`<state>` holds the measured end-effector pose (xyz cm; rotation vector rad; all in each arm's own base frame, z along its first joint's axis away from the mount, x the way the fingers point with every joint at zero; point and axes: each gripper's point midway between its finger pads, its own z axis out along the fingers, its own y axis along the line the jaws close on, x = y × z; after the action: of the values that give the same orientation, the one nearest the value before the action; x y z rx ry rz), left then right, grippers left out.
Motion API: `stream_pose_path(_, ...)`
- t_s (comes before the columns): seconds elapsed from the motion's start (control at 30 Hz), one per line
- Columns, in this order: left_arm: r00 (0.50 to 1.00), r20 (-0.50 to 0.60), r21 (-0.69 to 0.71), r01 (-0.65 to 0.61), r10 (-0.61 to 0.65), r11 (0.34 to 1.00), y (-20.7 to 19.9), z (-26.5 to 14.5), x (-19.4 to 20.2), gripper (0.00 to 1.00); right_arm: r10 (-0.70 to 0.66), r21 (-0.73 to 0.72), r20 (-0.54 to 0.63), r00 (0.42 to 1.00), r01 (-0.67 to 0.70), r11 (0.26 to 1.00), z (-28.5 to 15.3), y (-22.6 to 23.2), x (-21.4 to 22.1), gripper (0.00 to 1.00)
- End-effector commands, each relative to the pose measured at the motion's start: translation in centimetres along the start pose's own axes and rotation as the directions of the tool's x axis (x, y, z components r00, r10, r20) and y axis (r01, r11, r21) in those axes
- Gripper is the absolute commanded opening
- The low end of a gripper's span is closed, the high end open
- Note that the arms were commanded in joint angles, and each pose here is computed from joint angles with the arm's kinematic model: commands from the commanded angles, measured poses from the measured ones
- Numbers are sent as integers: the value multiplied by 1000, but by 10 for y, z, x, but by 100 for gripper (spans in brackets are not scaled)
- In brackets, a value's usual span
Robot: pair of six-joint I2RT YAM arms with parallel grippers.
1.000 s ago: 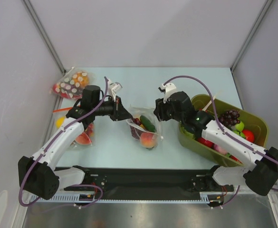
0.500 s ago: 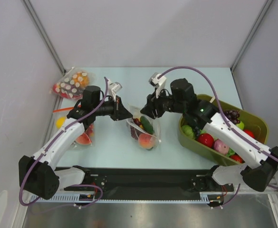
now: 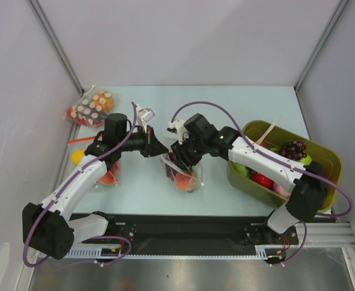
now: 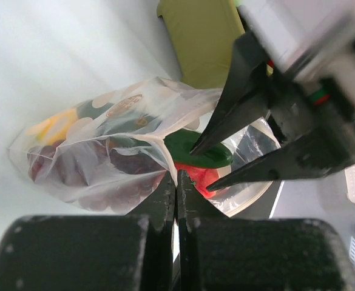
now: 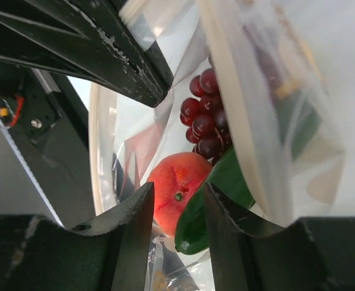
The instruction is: Open the zip-top bag and remove the fake food
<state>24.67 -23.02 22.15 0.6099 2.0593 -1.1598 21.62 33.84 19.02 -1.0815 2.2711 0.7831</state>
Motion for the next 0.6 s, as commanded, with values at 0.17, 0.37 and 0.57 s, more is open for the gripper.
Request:
stream_pose_path(0.17,997,49,29,-57,55,998,-12,-4,-12,0,-46,240,-82,996,65,969,5,-22,3,48)
stream_pose_path(0.37,997,48,34,-56,54,998,-12,-4,-11,0,-61,371,-115,991,100,923,-1,-41,8,55)
stream_pose_path(0.57,997,50,37,-62,61,997,-14,-5,-11,0,-85,387,-66,994,105,916,-5,-46,-1,59)
